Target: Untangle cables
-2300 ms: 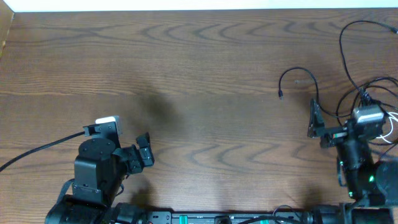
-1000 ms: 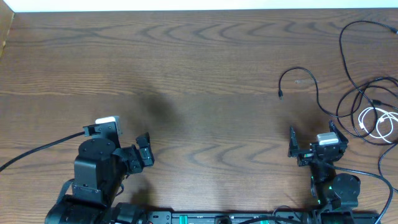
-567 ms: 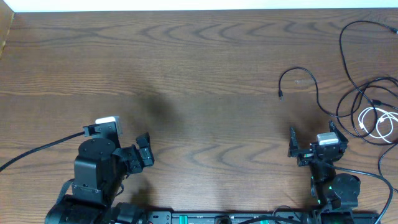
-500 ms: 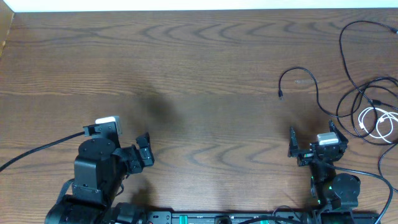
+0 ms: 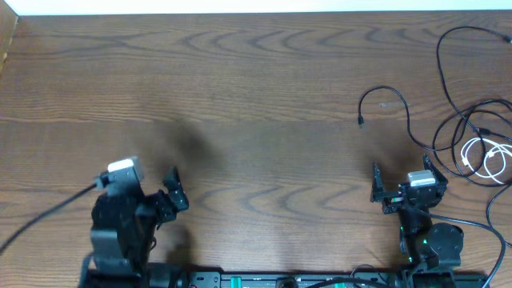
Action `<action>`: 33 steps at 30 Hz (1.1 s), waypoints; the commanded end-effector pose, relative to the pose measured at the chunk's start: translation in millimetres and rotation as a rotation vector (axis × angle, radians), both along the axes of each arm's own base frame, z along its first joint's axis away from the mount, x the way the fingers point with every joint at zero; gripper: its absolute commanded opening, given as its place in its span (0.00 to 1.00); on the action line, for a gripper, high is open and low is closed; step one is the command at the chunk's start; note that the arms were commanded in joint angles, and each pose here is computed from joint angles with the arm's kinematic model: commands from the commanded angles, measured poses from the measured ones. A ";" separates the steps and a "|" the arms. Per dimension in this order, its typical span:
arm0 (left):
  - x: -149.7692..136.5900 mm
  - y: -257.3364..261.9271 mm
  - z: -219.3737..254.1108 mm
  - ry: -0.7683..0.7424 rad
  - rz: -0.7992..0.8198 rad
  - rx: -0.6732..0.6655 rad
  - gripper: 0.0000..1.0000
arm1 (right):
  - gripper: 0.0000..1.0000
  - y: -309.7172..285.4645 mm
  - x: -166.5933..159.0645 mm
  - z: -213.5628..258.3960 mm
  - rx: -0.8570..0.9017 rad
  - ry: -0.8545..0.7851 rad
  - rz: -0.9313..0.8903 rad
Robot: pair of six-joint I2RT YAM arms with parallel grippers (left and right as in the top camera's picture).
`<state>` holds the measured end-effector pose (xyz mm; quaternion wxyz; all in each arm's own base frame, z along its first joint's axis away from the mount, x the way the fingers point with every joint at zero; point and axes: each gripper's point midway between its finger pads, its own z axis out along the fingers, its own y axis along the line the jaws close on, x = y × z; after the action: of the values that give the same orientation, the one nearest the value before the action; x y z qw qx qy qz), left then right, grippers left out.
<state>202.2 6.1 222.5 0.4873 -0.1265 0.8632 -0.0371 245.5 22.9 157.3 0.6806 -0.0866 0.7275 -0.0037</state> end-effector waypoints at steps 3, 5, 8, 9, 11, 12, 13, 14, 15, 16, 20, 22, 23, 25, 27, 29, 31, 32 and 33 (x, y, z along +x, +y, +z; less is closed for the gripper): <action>-0.3 8.8 -30.9 -0.141 0.023 0.038 1.00 | 0.99 0.2 -0.2 -1.0 0.000 0.003 -0.001; 6.6 7.3 -39.7 -0.210 0.014 0.040 1.00 | 0.99 0.2 -0.2 -1.0 0.000 0.003 -0.001; 19.7 6.7 -44.0 -0.340 0.011 0.050 1.00 | 0.99 0.2 -0.2 -1.0 0.000 0.003 -0.001; 23.3 6.3 -44.0 -0.372 0.009 0.052 1.00 | 0.99 0.2 -0.2 -1.0 0.000 0.003 -0.001; 32.5 4.9 -46.8 -0.426 0.000 0.060 1.00 | 0.99 0.2 -0.2 -1.0 0.000 0.003 -0.001; 34.0 4.6 -47.5 -0.437 -0.003 0.065 1.00 | 0.99 0.2 -0.2 -1.0 0.000 0.003 -0.001; 36.4 4.5 -48.3 -0.455 -0.003 0.067 1.00 | 0.99 0.2 -0.2 -1.0 0.000 0.003 -0.001; 39.4 4.5 -50.9 -0.476 -0.005 0.077 1.00 | 0.99 0.2 -0.2 -1.0 0.000 0.003 -0.001; 40.9 4.4 -52.4 -0.487 -0.007 0.085 1.00 | 0.99 0.2 -0.2 -1.0 0.000 0.003 -0.001; 43.5 4.2 -55.5 -0.507 -0.014 0.109 1.00 | 0.99 0.2 -0.2 -1.0 0.000 0.003 -0.001; 43.2 1.5 -68.9 -0.454 -0.051 0.159 1.00 | 0.99 0.2 -0.2 -1.0 0.000 0.003 -0.001; 41.0 1.2 -87.3 -0.379 -0.059 0.157 1.00 | 0.99 0.2 -0.2 -1.0 0.000 0.003 -0.001; 41.4 -0.5 -85.4 -0.388 -0.067 0.154 1.00 | 0.99 0.2 -0.2 -1.0 0.000 0.003 -0.001; 41.4 -0.9 -85.4 -0.388 -0.069 0.153 1.00 | 0.99 0.2 -0.2 -1.0 0.000 0.003 -0.001; 41.4 -0.9 -85.8 -0.386 -0.069 0.153 1.00 | 0.99 0.2 -0.2 -1.0 0.000 0.003 -0.001; 41.5 -0.9 -86.3 -0.384 -0.070 0.153 1.00 | 0.99 0.2 -0.2 -1.0 0.000 0.003 -0.001; 41.5 -0.9 -86.4 -0.384 -0.069 0.153 1.00 | 0.99 0.2 -0.2 -1.0 0.000 0.003 -0.001; 41.5 -0.9 -86.4 -0.384 -0.069 0.153 1.00 | 0.99 0.2 -0.2 -1.0 0.000 0.003 -0.001; 41.5 -0.9 -86.4 -0.384 -0.069 0.153 1.00 | 0.99 0.2 -0.2 -1.0 0.000 0.003 -0.001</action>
<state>245.1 3.3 153.3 0.6706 -0.0533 0.7396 -0.0229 245.5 22.8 157.0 0.6802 -0.0862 0.7280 -0.0043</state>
